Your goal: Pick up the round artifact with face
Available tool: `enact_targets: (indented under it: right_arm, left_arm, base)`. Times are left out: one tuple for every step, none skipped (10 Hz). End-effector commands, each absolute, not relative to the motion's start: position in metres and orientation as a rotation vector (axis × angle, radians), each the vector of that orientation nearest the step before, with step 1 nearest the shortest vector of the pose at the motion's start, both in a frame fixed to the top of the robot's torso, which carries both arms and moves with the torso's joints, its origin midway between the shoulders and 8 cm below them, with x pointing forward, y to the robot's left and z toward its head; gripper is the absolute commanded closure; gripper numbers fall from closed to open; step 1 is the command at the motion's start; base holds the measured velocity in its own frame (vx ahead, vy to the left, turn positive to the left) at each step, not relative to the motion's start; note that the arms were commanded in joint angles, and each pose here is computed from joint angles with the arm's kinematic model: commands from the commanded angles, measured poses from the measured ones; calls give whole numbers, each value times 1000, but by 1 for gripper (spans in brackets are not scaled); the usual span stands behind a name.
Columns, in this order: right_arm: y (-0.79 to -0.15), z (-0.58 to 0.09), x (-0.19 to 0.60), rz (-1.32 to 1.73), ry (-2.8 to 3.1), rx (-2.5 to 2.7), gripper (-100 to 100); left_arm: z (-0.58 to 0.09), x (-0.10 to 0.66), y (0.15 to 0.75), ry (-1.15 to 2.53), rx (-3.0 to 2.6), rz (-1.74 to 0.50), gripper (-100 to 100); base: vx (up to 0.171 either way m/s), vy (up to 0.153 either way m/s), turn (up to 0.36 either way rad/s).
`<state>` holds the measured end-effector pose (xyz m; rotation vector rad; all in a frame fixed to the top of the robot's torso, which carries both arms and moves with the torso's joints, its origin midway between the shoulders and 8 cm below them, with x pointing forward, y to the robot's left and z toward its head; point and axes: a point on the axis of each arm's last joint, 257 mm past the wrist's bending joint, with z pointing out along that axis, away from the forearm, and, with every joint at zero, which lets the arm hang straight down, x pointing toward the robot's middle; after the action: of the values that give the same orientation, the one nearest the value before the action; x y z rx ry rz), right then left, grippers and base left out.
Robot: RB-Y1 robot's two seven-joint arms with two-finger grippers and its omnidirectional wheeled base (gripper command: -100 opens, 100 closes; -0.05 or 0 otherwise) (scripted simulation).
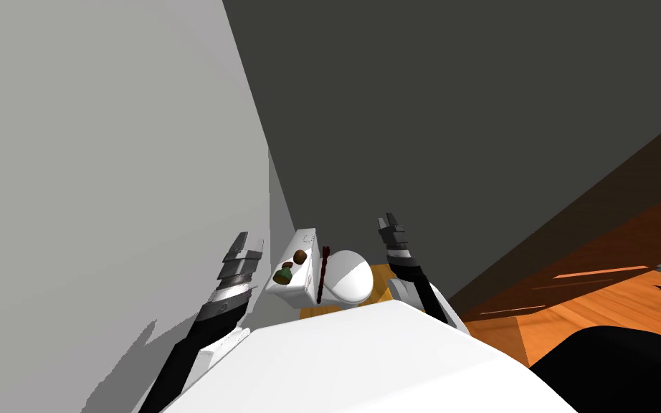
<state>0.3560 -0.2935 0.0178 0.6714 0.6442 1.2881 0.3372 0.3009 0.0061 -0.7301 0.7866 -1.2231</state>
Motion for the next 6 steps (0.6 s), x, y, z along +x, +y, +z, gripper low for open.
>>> enact_targets:
  right_arm:
    - [-294, 18, 356, 1288, 644, 671, 0]
    - [-294, 18, 356, 1288, 644, 671, 0]
    - [-294, 18, 356, 1288, 644, 671, 0]
    - [-294, 18, 356, 1288, 644, 671, 0]
    - [-294, 18, 356, 1288, 644, 671, 0]
    - [-294, 18, 356, 1288, 644, 671, 0]
  left_arm:
    - [-8, 340, 311, 844, -765, -1179, -100]
    - [-10, 341, 311, 852, -773, -1175, -100]
    - [-20, 343, 318, 893, -802, -1142, -100]
    - [-27, 343, 325, 924, -821, -1113, -100]
    - [-32, 344, 325, 936, -834, -1108, -100]
    - [-40, 344, 332, 970, -856, -1077, -100]
  base:
    - [-4, -6, -14]
    - [0, 0, 0]
    - [-7, -22, 48]
    - [-25, -42, 52]
    - [-18, -33, 8]
    - [-7, -12, 2]
